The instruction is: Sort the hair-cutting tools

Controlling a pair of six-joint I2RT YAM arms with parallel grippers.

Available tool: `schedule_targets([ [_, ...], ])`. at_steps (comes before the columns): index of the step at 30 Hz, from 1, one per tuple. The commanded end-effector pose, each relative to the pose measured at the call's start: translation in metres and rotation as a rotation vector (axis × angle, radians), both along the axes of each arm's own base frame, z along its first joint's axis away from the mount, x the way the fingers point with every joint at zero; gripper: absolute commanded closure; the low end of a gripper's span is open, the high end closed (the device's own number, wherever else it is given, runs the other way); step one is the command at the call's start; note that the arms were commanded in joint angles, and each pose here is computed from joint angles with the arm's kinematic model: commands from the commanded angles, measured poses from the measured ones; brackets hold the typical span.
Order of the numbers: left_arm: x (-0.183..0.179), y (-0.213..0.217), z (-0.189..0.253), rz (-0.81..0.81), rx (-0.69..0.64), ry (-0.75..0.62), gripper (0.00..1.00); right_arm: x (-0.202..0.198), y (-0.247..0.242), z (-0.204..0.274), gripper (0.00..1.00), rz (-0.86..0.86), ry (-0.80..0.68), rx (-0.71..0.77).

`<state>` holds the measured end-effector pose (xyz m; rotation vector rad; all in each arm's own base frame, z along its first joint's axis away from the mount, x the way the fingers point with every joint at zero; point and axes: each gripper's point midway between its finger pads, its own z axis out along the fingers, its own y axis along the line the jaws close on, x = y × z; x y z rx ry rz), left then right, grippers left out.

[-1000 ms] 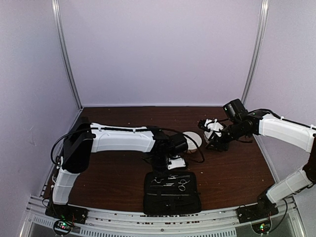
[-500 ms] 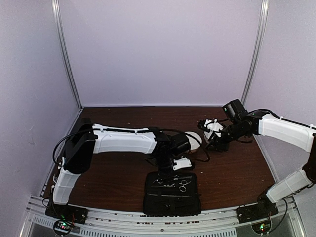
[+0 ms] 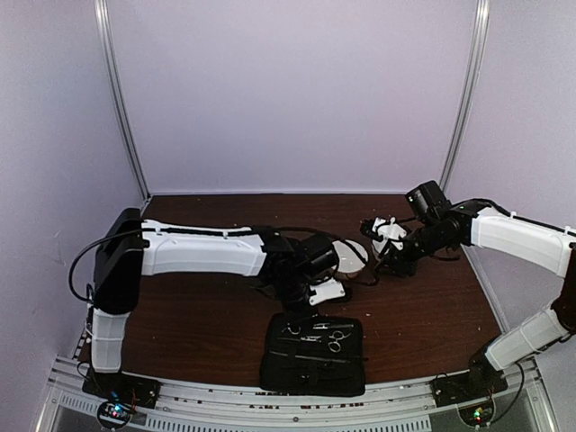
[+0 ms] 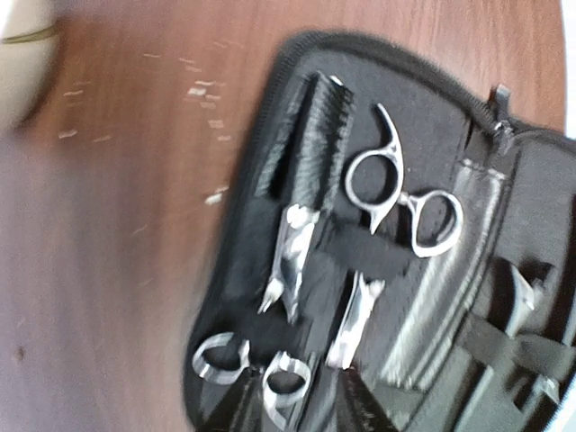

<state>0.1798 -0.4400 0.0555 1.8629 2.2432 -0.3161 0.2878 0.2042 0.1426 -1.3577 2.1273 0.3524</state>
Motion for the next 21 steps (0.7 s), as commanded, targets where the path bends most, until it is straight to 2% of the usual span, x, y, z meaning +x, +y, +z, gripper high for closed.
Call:
schedule_targets([
  [1,0.045,0.020,0.042,0.208,-0.101,-0.110,0.65,-0.006,0.014,0.010,0.55,0.044,0.006,0.047],
  [5,0.073,0.053,0.039,0.436,-0.165,-0.044,0.64,-0.014,0.025,0.002,0.58,0.078,0.030,0.039],
  [9,0.074,0.072,0.024,0.581,-0.278,0.176,0.69,-0.022,0.036,-0.010,0.60,0.121,0.066,0.013],
  [10,0.071,0.068,0.026,0.576,-0.326,0.220,0.70,-0.026,0.041,-0.012,0.60,0.137,0.073,0.006],
  [13,0.062,0.066,0.021,0.561,-0.359,0.278,0.70,-0.033,0.050,-0.022,0.61,0.170,0.093,-0.019],
  [21,0.052,0.073,-0.006,0.594,-0.324,0.329,0.74,-0.055,0.075,-0.056,0.63,0.268,0.157,-0.133],
])
